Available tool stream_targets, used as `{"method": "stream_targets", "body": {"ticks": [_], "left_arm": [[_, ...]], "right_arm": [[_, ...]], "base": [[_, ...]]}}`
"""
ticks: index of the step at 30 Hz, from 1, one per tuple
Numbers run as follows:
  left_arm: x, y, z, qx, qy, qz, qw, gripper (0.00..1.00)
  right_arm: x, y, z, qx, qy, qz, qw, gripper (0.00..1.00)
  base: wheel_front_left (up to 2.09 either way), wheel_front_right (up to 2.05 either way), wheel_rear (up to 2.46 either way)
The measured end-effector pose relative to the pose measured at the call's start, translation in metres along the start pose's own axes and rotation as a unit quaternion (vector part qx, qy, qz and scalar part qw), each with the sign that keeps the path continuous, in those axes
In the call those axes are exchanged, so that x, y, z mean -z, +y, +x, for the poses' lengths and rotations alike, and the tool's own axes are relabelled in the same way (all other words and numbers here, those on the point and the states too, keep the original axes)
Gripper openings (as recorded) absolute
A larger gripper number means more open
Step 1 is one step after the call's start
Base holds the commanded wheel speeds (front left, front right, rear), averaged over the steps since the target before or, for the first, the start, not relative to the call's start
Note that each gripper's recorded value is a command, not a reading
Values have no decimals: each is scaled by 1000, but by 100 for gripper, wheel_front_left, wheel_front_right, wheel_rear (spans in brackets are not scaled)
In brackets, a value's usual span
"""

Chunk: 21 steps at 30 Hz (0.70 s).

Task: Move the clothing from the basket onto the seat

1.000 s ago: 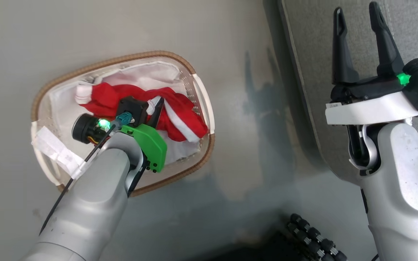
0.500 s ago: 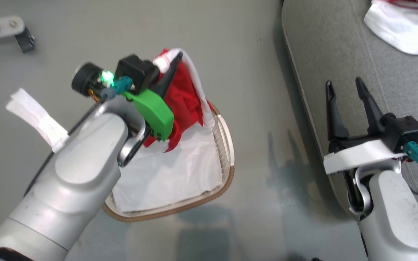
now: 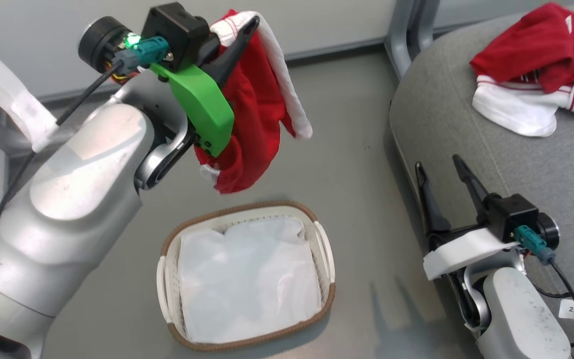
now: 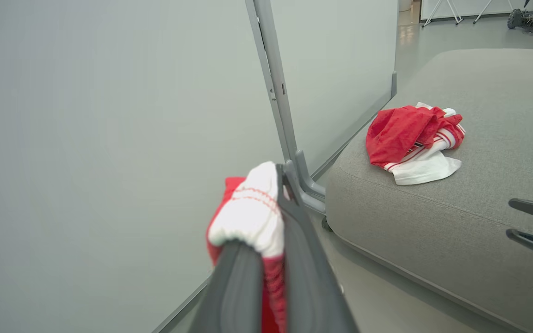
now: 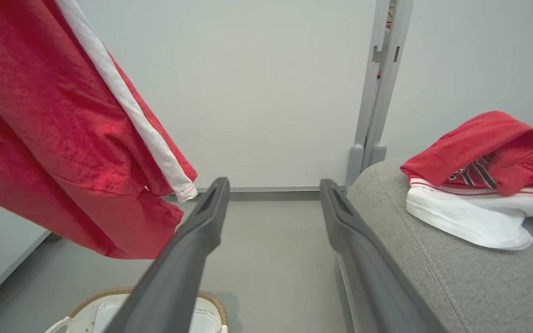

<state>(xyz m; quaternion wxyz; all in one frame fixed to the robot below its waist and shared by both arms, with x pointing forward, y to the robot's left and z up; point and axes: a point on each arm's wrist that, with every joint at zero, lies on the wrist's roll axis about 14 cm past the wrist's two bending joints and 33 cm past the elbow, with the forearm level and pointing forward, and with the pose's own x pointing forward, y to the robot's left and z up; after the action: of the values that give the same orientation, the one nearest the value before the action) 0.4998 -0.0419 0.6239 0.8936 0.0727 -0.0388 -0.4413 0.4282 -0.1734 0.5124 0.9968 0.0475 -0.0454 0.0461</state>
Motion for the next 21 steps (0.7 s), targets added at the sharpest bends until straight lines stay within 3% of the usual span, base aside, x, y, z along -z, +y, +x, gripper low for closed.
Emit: {"method": "stream_targets", "body": {"ticks": [10,15,21], "left_arm": [[-68,-24,-21,12,-31,57,998,0],[-85,-36,-29,19,-41,66,997,0],[-92,-52,-35,35,-47,76,995,0]], "right_arm": [[-41,39,-15,-53,-49,16,997,100],[-54,69,-21,-94,-64,52,992,100],[-68,98,-14,-141,-77,34,986,100]], "base": [[0,0,0],[0,0,0],[0,0,0]]}}
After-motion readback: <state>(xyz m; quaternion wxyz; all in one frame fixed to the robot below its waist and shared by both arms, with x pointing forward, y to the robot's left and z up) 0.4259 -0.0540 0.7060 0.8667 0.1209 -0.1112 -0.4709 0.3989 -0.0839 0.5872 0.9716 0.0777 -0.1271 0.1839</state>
